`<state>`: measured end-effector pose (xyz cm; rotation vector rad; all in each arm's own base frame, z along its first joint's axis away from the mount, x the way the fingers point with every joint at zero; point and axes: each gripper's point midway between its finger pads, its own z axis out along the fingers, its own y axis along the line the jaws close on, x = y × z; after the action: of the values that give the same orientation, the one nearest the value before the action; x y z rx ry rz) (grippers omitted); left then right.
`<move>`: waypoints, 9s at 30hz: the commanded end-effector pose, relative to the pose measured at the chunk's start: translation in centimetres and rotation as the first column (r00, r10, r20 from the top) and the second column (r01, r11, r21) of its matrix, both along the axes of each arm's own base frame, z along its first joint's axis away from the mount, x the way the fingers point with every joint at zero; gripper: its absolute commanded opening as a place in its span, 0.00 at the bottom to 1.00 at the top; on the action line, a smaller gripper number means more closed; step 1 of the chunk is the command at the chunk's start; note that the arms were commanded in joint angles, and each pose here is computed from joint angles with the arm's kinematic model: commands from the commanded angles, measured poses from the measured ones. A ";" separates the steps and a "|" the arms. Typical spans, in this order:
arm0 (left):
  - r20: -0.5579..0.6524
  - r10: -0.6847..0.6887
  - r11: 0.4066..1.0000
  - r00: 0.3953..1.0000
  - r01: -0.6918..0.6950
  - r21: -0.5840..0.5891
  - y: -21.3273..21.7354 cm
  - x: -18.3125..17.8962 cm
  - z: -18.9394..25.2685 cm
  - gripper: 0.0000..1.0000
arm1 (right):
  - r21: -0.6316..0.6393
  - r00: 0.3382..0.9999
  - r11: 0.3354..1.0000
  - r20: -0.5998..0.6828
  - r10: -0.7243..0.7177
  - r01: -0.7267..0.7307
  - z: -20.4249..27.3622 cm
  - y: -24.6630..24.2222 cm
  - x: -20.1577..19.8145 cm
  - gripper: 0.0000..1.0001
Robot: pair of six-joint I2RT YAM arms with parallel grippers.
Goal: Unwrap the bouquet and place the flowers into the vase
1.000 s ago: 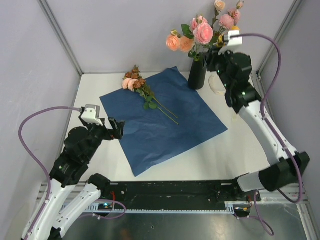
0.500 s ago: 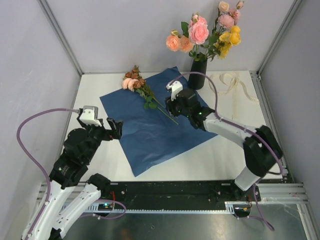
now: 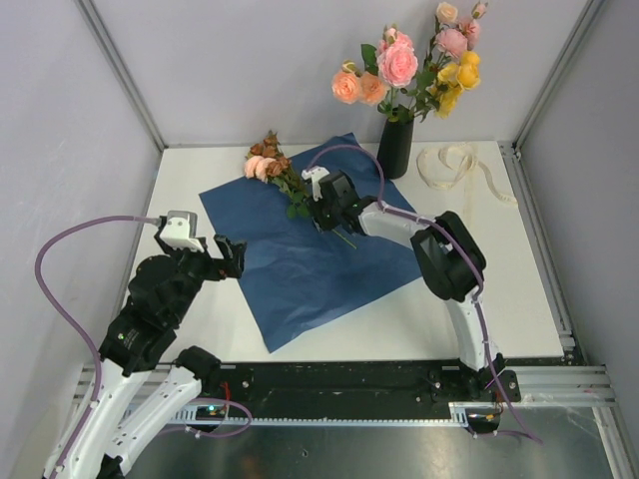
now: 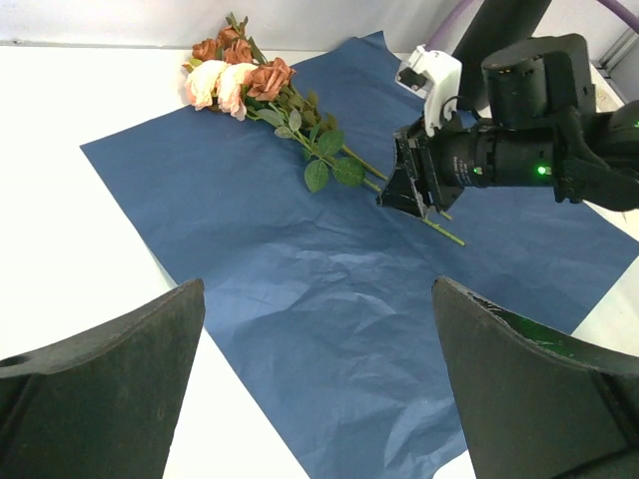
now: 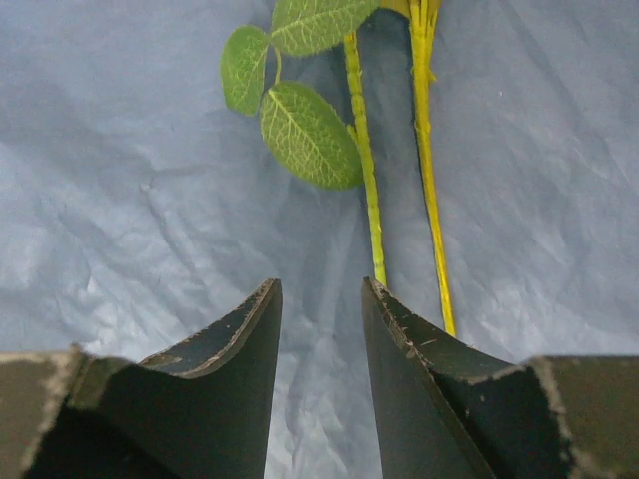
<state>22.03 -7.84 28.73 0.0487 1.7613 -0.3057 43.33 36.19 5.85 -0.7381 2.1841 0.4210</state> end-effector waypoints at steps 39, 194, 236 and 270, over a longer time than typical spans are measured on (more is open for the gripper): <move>0.001 0.009 0.996 1.000 -0.009 -0.089 -0.6 0.2 0.7 0.97 | 0.090 0.996 0.996 0.086 0.004 -0.012 7.9 2.2 2.5 0.00; -0.031 -0.696 0.689 0.718 0.655 -0.312 -18.6 2.5 1.7 0.00 | 0.768 0.961 0.587 0.266 0.073 -0.256 29.7 0.5 -14.0 0.31; -0.055 -0.334 0.942 0.941 0.334 -0.021 -7.1 -0.4 -0.6 1.00 | 0.588 0.010 0.786 0.802 -0.597 -0.191 51.4 -24.9 -3.5 0.00; -0.029 -0.319 0.948 0.947 0.318 -0.026 -6.5 -0.7 -0.1 1.00 | 0.576 0.193 0.809 0.785 -0.588 0.121 37.4 -24.0 15.5 0.00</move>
<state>21.17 -14.43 28.17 0.3089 1.8076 -0.5751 58.14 12.30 44.11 -0.0894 0.9049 0.0602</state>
